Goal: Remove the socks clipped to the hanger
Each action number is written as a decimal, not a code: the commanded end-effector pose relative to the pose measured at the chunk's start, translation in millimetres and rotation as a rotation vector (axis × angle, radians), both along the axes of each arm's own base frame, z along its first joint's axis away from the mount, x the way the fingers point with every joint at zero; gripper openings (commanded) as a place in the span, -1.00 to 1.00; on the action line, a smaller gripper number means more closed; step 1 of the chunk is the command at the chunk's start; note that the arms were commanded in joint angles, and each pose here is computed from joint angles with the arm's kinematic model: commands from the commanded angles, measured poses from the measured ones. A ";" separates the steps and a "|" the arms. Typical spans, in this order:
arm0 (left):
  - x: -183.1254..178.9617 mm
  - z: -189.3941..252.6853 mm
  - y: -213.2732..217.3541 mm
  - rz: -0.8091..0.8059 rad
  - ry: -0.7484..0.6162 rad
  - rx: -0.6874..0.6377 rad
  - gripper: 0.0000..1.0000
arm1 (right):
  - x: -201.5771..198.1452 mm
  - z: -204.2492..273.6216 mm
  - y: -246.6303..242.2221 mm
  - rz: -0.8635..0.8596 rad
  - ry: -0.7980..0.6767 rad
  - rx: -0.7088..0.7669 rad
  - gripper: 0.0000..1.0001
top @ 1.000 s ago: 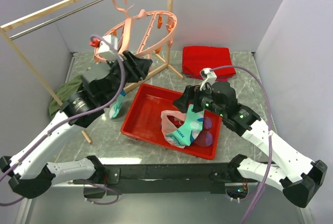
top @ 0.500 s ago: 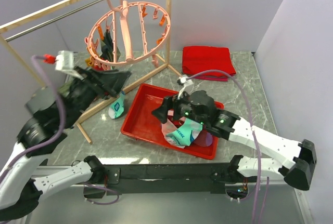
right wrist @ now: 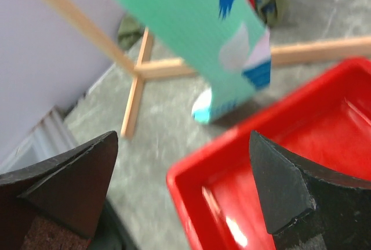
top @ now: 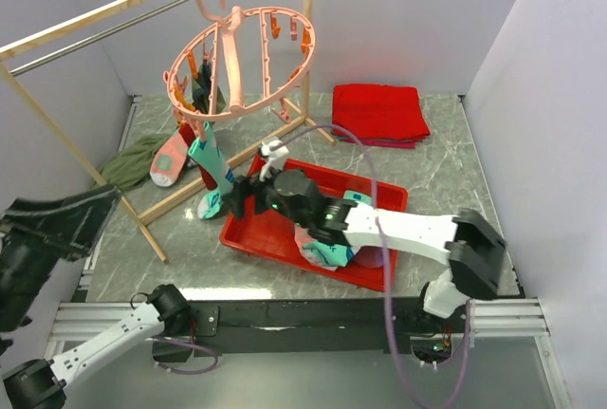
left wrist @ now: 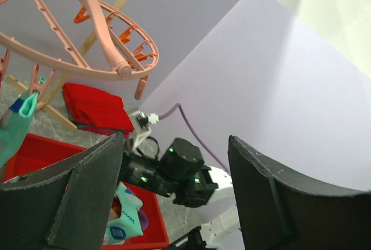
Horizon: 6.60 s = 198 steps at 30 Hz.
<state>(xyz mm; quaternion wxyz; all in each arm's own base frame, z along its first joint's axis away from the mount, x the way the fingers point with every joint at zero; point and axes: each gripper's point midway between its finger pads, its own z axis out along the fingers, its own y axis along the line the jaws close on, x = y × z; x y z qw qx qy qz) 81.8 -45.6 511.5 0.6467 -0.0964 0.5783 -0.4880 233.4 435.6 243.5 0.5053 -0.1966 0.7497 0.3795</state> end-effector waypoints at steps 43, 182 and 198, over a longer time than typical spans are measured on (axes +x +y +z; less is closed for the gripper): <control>34.8 -76.2 -7.8 0.070 0.296 0.113 0.45 | -10.2 41.0 69.2 -0.042 -0.090 0.100 -1.00; 15.0 -39.8 22.1 0.271 0.135 0.055 0.64 | -42.0 49.0 -62.3 -0.089 0.073 0.070 0.99; -5.2 -60.9 37.2 0.262 0.182 0.049 0.66 | 1.4 29.3 72.6 -0.178 -0.229 0.032 0.99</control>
